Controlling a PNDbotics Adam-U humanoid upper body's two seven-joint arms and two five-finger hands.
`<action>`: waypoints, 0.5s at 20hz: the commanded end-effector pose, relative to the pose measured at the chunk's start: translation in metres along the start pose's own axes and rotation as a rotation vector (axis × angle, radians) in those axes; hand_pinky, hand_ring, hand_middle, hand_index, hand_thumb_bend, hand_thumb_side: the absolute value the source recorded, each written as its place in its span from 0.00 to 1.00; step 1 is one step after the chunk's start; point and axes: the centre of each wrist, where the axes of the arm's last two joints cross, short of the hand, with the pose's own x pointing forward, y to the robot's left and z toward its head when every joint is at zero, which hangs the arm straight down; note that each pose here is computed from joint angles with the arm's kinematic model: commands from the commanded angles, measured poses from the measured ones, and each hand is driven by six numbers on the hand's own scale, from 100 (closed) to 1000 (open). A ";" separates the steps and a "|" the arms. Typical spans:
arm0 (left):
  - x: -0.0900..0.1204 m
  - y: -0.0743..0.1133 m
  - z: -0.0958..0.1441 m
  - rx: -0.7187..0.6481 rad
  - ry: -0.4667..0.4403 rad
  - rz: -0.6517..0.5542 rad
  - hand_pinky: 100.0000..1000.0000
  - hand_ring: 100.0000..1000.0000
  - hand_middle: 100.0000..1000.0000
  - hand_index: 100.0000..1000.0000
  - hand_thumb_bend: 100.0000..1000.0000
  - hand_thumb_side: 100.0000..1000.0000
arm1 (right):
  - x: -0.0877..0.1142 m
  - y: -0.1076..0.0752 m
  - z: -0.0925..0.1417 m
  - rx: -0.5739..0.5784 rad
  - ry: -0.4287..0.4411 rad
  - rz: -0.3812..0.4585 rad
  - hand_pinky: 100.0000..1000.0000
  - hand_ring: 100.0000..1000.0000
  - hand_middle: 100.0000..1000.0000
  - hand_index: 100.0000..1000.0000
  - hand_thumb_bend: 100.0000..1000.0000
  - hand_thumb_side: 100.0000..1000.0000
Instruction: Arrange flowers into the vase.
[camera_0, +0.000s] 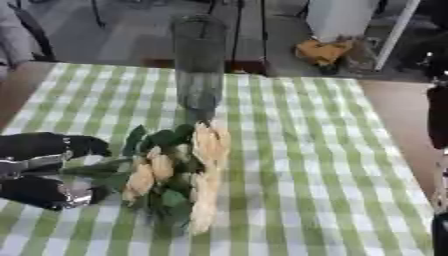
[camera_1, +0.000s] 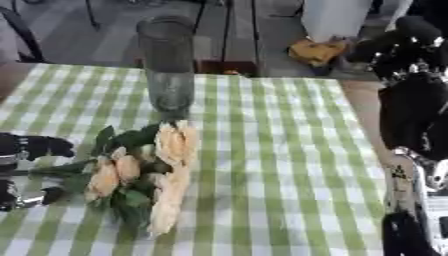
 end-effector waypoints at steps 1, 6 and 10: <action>-0.006 0.002 0.003 0.054 0.064 -0.042 0.77 0.98 1.00 1.00 0.25 0.85 | 0.006 0.000 -0.007 0.012 -0.032 0.000 0.60 0.62 0.56 0.77 0.00 1.00; -0.011 -0.005 -0.006 0.124 0.101 -0.010 0.78 1.00 1.00 1.00 0.22 0.86 | 0.006 -0.001 -0.007 0.009 -0.030 0.000 0.60 0.62 0.55 0.77 0.00 1.00; -0.015 -0.006 -0.012 0.145 0.116 0.026 0.79 1.00 1.00 1.00 0.23 0.86 | 0.006 -0.001 -0.006 0.008 -0.029 0.000 0.60 0.62 0.55 0.77 0.00 1.00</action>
